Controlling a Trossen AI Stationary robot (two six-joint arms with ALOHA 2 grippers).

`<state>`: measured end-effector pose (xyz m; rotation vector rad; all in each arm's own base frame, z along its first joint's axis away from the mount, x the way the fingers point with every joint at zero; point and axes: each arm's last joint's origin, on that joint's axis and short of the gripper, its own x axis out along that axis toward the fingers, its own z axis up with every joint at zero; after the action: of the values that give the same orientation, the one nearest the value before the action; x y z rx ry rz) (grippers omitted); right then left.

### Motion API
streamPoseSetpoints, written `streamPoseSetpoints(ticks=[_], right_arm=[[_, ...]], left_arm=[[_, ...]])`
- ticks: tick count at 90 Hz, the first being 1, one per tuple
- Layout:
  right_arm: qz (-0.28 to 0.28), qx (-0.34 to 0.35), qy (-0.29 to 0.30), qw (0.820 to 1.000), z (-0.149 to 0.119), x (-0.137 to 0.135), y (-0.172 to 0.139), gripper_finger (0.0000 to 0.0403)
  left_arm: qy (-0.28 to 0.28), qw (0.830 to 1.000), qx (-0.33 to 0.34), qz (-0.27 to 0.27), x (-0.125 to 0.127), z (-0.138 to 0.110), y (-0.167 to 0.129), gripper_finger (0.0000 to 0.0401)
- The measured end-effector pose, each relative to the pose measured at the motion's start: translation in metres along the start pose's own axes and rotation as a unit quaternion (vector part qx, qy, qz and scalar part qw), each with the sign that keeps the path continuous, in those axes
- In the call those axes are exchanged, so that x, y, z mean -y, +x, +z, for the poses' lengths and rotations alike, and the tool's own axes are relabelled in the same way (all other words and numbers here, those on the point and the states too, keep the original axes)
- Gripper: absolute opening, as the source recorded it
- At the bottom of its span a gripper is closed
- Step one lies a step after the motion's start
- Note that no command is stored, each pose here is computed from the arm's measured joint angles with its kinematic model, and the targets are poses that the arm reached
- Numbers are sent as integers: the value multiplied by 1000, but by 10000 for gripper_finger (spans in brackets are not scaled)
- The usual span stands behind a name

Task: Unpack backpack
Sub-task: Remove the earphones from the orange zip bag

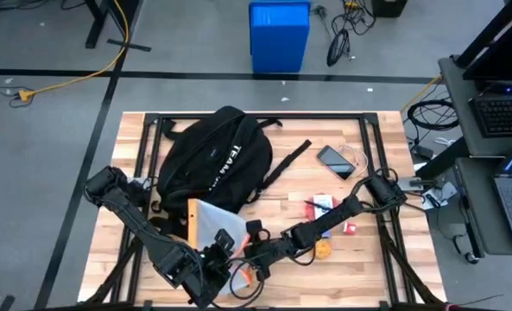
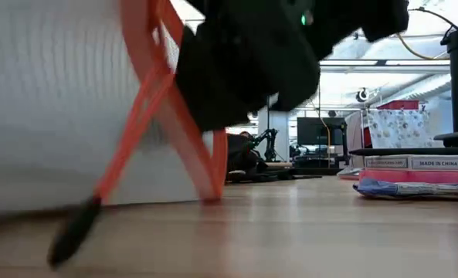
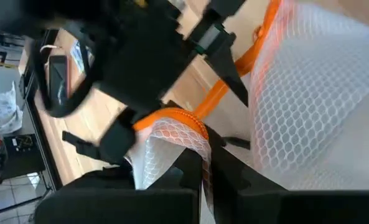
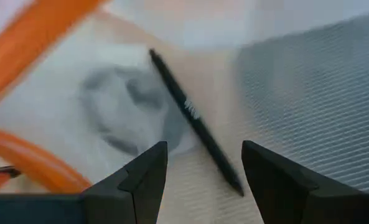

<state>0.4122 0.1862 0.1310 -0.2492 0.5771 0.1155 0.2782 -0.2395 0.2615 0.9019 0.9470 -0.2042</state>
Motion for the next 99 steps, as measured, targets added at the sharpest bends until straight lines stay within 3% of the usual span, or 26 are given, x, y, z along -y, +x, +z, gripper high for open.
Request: streamPoseSetpoints(ticks=[32, 44, 64, 99], right_arm=[[57, 34, 6, 998, -14, 7, 26, 188], [72, 26, 11, 997, -19, 9, 30, 141], [92, 27, 7, 995, -19, 8, 30, 13], [98, -4, 12, 995, -7, 9, 11, 0]], left_arm=[[20, 1000, 2, 3, -1, 1, 1, 0], [20, 1000, 2, 3, -1, 1, 1, 0], [19, 1000, 2, 3, -1, 1, 1, 0], [9, 1000, -3, 3, -1, -1, 1, 0]])
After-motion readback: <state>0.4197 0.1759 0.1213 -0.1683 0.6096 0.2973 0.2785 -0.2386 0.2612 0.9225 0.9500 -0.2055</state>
